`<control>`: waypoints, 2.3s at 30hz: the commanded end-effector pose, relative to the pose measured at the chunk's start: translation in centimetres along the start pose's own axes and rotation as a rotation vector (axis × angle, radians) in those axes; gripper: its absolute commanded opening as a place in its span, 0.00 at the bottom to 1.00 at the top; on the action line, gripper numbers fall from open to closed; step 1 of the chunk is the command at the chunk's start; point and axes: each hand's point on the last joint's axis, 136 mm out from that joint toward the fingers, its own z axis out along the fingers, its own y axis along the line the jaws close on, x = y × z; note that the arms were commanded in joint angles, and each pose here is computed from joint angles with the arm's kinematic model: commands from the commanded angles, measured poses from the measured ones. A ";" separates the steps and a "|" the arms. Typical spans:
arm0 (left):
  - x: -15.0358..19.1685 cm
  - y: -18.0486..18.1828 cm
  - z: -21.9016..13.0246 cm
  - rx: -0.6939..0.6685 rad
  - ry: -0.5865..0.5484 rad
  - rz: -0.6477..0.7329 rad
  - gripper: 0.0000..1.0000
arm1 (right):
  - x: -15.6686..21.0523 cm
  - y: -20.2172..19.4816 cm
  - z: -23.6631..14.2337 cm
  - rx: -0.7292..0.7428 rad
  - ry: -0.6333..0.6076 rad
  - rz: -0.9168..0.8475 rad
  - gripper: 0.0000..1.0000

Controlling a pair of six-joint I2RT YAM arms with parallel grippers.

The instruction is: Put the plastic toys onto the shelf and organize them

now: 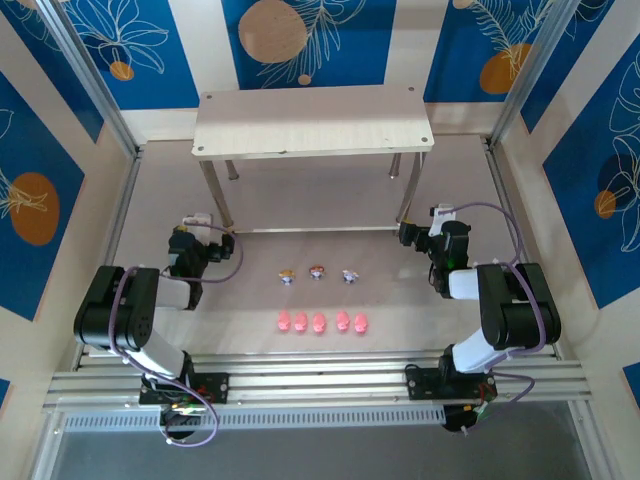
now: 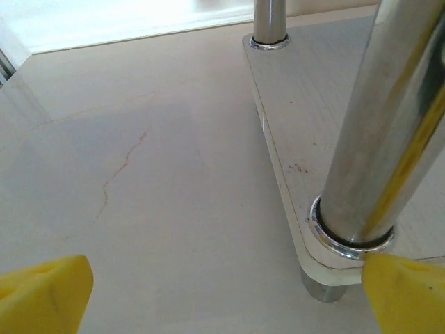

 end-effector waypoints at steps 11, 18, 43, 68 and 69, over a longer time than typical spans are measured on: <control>-0.8 -0.7 0.2 0.028 -0.011 0.016 1.00 | -1.2 0.2 -0.1 -0.020 -0.037 -0.010 0.99; -0.8 -0.9 0.2 0.115 -0.014 -0.027 0.93 | -1.8 0.3 -0.2 -0.041 -0.021 0.006 0.87; -6.6 -4.9 -11.3 0.171 0.193 -0.129 0.50 | -1.3 14.0 -15.8 -0.274 0.469 -0.157 0.67; -5.3 -7.1 -10.4 0.249 0.311 -0.143 0.44 | 8.9 19.9 -11.0 -0.313 0.820 -0.415 0.58; -5.4 -7.1 -10.4 0.250 0.309 -0.140 0.44 | 9.0 19.8 -10.9 -0.306 0.826 -0.419 0.58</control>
